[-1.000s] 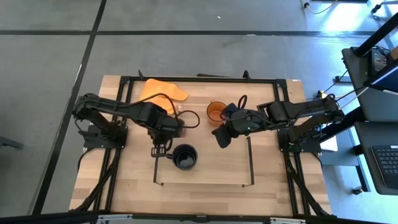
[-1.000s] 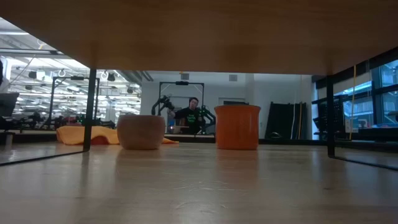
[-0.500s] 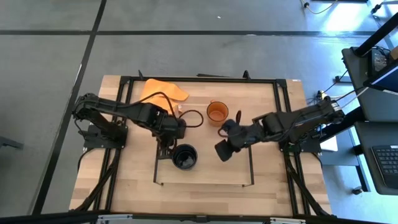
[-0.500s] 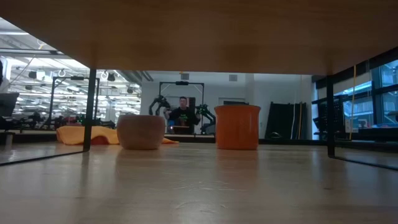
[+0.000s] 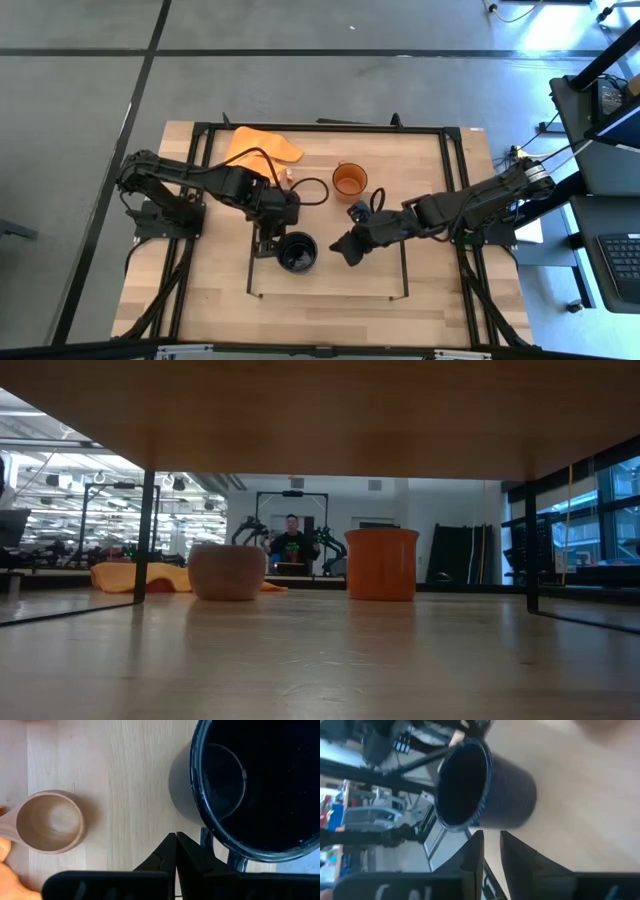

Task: Stack small to large cups/mugs on shelf
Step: Put the dark blue mug on the shelf

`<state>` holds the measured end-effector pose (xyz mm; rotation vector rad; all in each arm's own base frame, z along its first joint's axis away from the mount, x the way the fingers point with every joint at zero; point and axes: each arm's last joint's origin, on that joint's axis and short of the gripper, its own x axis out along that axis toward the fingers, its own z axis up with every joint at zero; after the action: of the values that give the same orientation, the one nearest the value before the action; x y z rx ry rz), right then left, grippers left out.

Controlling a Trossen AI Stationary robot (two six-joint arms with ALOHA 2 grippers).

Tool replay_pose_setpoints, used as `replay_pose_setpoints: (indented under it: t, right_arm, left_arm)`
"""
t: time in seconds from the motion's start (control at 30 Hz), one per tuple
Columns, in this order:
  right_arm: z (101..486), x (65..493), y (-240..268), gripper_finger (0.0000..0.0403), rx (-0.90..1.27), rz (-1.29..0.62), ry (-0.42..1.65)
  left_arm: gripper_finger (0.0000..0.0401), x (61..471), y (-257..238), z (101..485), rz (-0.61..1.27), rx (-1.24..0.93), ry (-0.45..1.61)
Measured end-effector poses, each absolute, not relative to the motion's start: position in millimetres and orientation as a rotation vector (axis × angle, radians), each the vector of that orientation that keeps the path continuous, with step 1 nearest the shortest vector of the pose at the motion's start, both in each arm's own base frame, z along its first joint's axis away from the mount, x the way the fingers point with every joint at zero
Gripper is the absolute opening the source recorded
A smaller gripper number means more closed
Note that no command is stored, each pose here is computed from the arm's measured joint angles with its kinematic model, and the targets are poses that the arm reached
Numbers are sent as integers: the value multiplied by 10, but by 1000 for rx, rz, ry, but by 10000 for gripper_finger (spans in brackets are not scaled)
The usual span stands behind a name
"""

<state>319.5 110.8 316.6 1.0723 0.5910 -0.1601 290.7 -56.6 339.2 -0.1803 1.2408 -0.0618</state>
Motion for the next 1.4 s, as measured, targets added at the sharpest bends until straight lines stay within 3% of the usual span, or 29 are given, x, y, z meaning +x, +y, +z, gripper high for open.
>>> replay_pose_setpoints:
  t: [0.37, 0.77, 0.93, 1.13, 1.3, 1.4]
  right_arm:
    - [2780, 3142, 1120, 65, 1157, -144, 708]
    - [2895, 3200, 1172, 65, 878, 21, 555]
    - [2957, 3235, 1162, 63, 895, 63, 496]
    - [2925, 3279, 1147, 49, 896, 84, 504]
    - [2778, 3353, 1162, 7, 895, 114, 581]
    - [2736, 3380, 1161, 8, 891, 90, 579]
  left_arm:
    - [2, 2887, -566, 3263, -61, -190, 1294]
    - [4, 2857, -560, 3132, -49, -185, 1351]
    - [2, 2856, -563, 3132, -62, -197, 1354]
    - [2, 2856, -564, 3133, -55, -222, 1357]
    - [3, 2869, -572, 3137, -62, -232, 1344]
    - [2, 2900, -581, 3146, -78, -245, 1312]
